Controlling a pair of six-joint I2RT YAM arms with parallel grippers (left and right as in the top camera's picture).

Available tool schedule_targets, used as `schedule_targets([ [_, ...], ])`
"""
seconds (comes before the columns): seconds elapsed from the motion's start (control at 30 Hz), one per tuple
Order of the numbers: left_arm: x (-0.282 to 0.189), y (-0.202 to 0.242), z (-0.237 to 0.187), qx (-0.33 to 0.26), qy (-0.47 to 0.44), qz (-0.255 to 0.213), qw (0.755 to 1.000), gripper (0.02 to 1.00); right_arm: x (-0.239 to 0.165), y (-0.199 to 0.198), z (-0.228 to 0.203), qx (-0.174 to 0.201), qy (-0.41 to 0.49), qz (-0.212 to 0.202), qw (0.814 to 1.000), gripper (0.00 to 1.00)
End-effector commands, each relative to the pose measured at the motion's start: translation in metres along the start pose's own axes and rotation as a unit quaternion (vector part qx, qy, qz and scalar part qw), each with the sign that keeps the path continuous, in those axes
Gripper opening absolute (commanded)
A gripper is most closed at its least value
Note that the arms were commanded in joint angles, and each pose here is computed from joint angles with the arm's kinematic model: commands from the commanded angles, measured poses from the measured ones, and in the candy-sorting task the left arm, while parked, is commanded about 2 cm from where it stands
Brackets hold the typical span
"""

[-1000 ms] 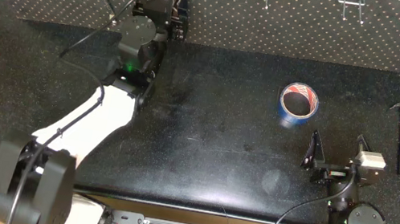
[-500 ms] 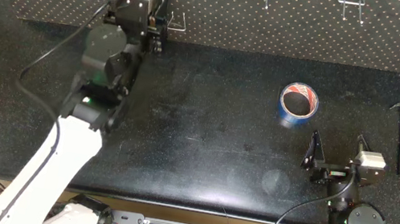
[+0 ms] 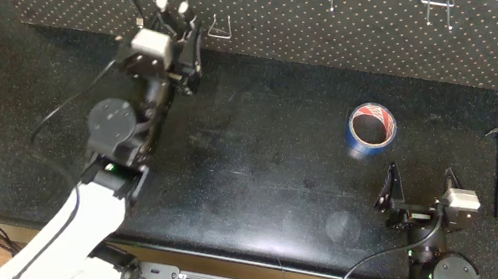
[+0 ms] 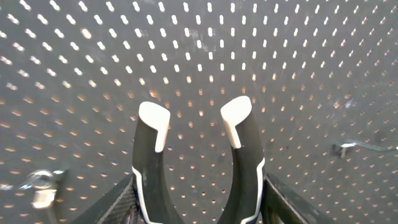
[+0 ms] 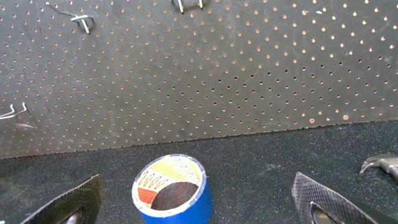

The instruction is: Place Tools Onto Pegboard

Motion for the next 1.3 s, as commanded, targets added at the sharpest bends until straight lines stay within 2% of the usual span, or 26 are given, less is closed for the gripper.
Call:
schedule_targets([
  [0.03,0.028,-0.004,-0.004,-0.003,-0.007,-0.014,1.0,0.029,0.0,0.002,-0.001,0.006,0.0,0.011,1.0,0.989],
  [0.3,0.087,-0.009,-0.007,-0.003,-0.001,-0.014,1.0,0.029,0.0,0.002,-0.001,0.006,0.0,0.011,1.0,0.987],
  [0.47,0.106,-0.01,-0.014,-0.002,0.001,-0.016,1.0,0.029,0.0,0.002,-0.001,0.006,0.0,0.011,1.0,0.987],
  [1.3,0.107,-0.004,-0.055,0.013,0.096,-0.006,0.995,0.029,0.0,0.002,-0.001,0.006,0.0,0.011,1.0,0.991],
])
Point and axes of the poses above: each gripper's point midway between its finger pads, its own x axis out along the fingers, its own y axis along the line the jaws close on, z = x × y, the point moved 8 cm from there along -x, back along the fingers, and after that the axes turned 7 degrees about -x, right-handed, at the moved point
